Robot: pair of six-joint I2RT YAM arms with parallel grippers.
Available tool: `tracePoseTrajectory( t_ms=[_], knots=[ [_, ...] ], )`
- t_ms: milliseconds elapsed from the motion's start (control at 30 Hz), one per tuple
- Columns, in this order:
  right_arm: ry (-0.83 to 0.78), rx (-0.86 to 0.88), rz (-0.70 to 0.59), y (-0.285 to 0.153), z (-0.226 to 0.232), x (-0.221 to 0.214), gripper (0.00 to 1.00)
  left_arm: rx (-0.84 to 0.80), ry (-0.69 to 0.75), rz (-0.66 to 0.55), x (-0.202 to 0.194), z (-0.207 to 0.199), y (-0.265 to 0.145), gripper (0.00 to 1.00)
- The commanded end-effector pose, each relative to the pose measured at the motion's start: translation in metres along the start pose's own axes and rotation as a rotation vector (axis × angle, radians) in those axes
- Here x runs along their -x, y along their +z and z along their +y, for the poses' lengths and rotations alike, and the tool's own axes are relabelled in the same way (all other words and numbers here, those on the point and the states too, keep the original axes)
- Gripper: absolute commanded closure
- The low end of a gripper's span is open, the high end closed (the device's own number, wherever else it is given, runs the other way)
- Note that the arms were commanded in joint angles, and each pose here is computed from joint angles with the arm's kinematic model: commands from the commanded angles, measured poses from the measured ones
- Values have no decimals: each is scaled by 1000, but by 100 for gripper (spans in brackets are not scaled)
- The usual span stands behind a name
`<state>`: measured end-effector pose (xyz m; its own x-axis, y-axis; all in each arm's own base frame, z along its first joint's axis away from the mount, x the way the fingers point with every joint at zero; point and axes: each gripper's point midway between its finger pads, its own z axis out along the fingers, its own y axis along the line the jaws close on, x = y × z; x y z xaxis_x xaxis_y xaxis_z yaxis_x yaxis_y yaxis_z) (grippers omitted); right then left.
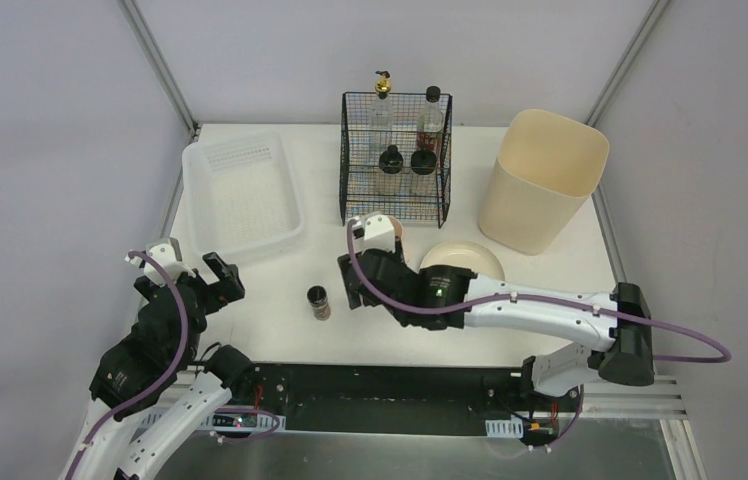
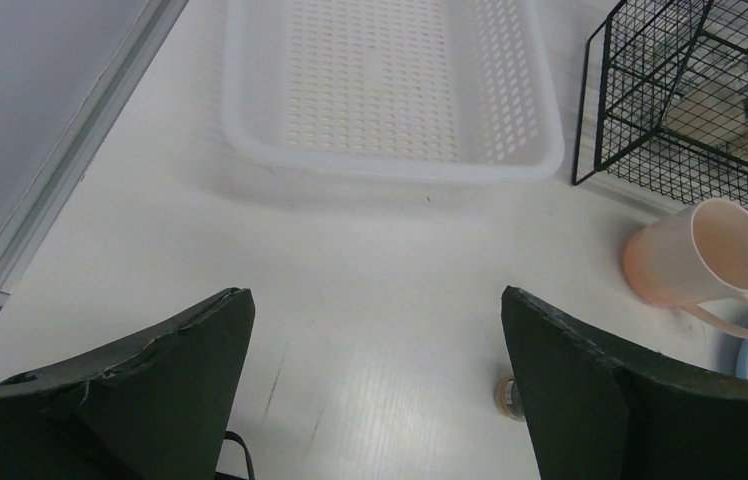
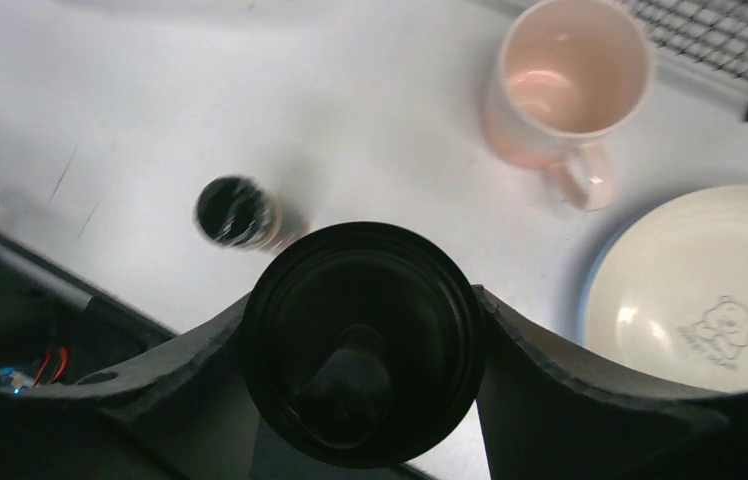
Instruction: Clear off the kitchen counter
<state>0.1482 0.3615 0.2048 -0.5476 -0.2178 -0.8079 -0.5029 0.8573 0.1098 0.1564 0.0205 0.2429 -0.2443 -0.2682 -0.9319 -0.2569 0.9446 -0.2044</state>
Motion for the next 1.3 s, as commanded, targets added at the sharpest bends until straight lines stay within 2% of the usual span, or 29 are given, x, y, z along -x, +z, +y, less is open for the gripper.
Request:
tracePoseTrajectory(
  t_ms=[0,367,567,833,1267],
  knots=[
    [44,-85,-111,-5,-46,51,83,10,-1,5,3,0,-1,1],
    [185,-262,-200,33,-150,140,87,11,1,7,3,0,0,0],
    [236,-295,-223,58,-182,172,88,12,1,5,3,0,0,0],
    [273,-358,-220,89,-207,181,89,14,-2,1,4,1,-1,0],
    [278,-421,-262,125,-238,173,90,15,5,8,3,0,0,0]
  ],
)
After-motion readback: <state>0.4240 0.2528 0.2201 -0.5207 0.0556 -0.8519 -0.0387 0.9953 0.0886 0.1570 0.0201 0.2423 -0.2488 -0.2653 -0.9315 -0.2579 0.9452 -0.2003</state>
